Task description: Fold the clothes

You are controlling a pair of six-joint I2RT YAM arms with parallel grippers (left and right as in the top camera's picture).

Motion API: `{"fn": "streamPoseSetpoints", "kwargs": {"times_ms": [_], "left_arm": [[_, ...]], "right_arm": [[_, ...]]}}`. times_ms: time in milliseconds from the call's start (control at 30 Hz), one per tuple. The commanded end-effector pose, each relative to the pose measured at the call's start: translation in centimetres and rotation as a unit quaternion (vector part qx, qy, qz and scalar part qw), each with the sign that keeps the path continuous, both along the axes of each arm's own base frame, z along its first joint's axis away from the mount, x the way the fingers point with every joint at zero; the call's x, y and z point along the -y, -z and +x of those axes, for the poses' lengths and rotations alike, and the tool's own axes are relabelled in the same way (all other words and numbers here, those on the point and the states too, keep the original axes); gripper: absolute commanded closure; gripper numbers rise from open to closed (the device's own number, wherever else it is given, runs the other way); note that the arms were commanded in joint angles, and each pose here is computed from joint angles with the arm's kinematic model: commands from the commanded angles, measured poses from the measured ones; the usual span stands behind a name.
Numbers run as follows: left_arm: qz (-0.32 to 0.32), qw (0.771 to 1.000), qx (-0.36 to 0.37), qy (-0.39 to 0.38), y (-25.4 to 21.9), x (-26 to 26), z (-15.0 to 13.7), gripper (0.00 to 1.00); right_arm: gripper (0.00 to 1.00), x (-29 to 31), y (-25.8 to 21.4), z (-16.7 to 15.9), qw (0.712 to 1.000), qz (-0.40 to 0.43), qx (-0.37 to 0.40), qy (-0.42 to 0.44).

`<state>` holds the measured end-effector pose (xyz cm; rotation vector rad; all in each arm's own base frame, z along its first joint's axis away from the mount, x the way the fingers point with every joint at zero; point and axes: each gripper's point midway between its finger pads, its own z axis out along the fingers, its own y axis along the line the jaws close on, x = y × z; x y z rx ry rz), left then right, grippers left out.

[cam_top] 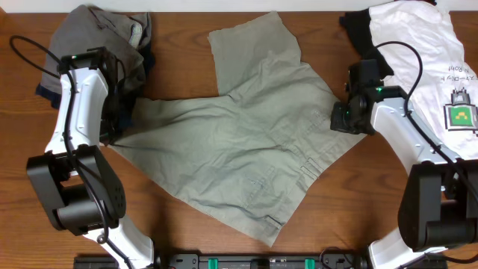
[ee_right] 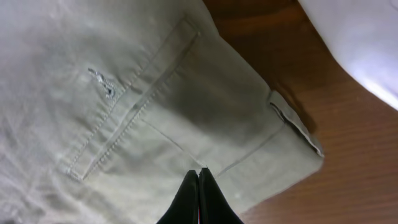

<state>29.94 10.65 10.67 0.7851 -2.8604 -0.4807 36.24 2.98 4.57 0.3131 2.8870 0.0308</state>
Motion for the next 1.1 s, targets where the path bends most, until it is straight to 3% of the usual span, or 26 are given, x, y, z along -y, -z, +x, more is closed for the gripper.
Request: {"fn": "streamPoseSetpoints", "kwargs": {"times_ms": [0, 33, 100, 200, 733, 900, 1067], "left_arm": [[-0.026, 0.999, 0.027, 0.012, -0.4, 1.3, 0.7, 0.94], [-0.030, 0.999, 0.031, 0.018, -0.3, 1.4, 1.0, 0.90], [-0.031, 0.999, 0.036, 0.021, -0.3, 1.5, 1.3, 0.62], [-0.029, 0.998, 0.043, 0.022, -0.3, 1.5, 1.6, 0.43], [-0.029, 0.994, 0.102, 0.040, -1.3, 1.6, 4.8, 0.11], [-0.026, 0.990, 0.126, 0.053, -1.3, 2.3, 6.2, 0.08], [-0.025, 0.986, 0.145, 0.074, -1.4, 3.6, 7.4, 0.08]], "right_arm": [[0.99, 0.2, 0.7, -0.1, 1.000, 0.005, 0.006, 0.008], [0.99, 0.1, 1.0, -0.1, 1.000, 0.009, 0.010, 0.007], [0.99, -0.2, 1.7, -0.2, 1.000, 0.017, 0.014, 0.010], [0.99, -0.3, 2.6, -0.3, 1.000, 0.022, 0.015, 0.014], [0.99, 1.5, 9.2, 1.8, 0.998, 0.025, 0.010, 0.063], [0.99, 3.4, 10.9, 4.4, 0.995, 0.028, 0.051, 0.086], [0.99, 4.4, 11.9, 9.1, 0.988, 0.031, 0.120, 0.089]]}}
